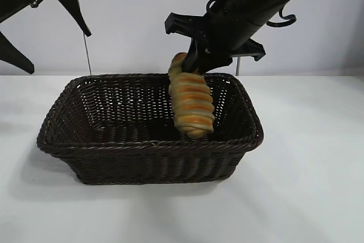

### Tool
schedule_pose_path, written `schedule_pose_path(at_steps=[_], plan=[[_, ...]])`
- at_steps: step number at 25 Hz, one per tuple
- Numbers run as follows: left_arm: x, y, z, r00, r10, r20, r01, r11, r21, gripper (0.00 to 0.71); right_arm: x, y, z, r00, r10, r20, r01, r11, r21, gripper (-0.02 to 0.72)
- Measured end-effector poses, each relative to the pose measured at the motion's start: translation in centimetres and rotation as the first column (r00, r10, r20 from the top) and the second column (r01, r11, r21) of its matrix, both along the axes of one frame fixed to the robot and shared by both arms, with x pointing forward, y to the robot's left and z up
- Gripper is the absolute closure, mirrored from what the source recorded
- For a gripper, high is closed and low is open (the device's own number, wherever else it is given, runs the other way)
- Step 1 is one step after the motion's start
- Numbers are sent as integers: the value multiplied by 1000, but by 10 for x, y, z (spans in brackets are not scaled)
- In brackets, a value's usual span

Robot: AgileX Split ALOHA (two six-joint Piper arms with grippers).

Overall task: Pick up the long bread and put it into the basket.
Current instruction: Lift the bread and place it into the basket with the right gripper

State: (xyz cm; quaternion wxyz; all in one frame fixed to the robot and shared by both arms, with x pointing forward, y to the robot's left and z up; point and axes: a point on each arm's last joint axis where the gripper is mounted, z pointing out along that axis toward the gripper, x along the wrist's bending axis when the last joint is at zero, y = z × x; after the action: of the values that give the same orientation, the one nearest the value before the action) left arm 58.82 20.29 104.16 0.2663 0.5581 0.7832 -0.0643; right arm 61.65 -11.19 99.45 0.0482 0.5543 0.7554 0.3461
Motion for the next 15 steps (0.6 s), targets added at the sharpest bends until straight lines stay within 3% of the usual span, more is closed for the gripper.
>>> schedule_pose_path(at_steps=[4,8,15], plan=[[0,0,0,1000,0,0,0,1000,0,34,-1,0,0,1000,-1,-13,2,1000,7,210],[0,0,0,1000,0,0,0,1000,0,34,-5,0,8,999,-25,-41,26,999,35,54],[0,0,0,1000,0,0,0,1000,0,34,-6,-26,56,986,-132,-103,144,983,116,15]])
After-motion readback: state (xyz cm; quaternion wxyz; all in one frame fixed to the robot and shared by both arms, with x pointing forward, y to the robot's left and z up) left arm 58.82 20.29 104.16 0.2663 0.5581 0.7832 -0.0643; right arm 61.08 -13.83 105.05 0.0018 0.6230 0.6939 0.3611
